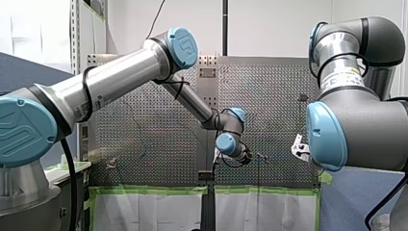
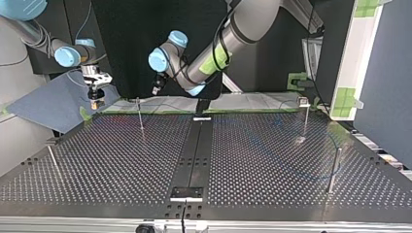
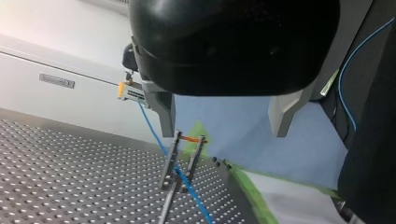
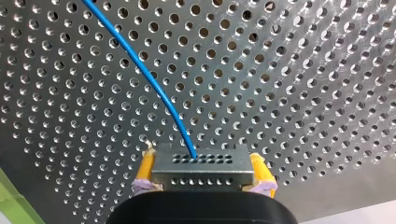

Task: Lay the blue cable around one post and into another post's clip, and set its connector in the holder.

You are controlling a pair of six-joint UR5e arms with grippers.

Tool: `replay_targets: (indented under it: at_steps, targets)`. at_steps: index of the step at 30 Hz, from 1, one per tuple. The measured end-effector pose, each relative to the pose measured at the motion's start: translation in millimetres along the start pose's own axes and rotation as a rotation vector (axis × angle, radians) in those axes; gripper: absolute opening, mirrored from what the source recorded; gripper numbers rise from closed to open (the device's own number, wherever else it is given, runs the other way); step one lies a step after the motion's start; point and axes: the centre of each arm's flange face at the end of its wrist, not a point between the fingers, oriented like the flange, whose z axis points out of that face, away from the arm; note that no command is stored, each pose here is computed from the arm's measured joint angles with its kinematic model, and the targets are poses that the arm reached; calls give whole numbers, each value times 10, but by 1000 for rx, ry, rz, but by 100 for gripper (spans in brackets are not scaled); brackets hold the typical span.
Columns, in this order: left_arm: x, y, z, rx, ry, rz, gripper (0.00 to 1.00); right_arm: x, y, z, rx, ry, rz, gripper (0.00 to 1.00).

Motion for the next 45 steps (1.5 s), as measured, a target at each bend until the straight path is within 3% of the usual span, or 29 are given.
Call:
replay_targets:
  at_steps: [10,18,25,32,45]
  targets:
    - [-307,87,-235,-67,-87,-18,100,-4,-10,1,1,-1,1,2]
    - [-555,278,-395,-104,-161,-102,100,-24,-49,4,6,-8,2,2]
    - [-680,426,-631,-125,-153,-133,100,-42,-93,11,12,-11,2,2]
    - [-832,533,-866,-130,-181,-168,100,-51,-118,15,16,-12,5,2]
    - [-979,629,-1306,-133,-190,-181,100,-49,-130,25,21,-6,2,2]
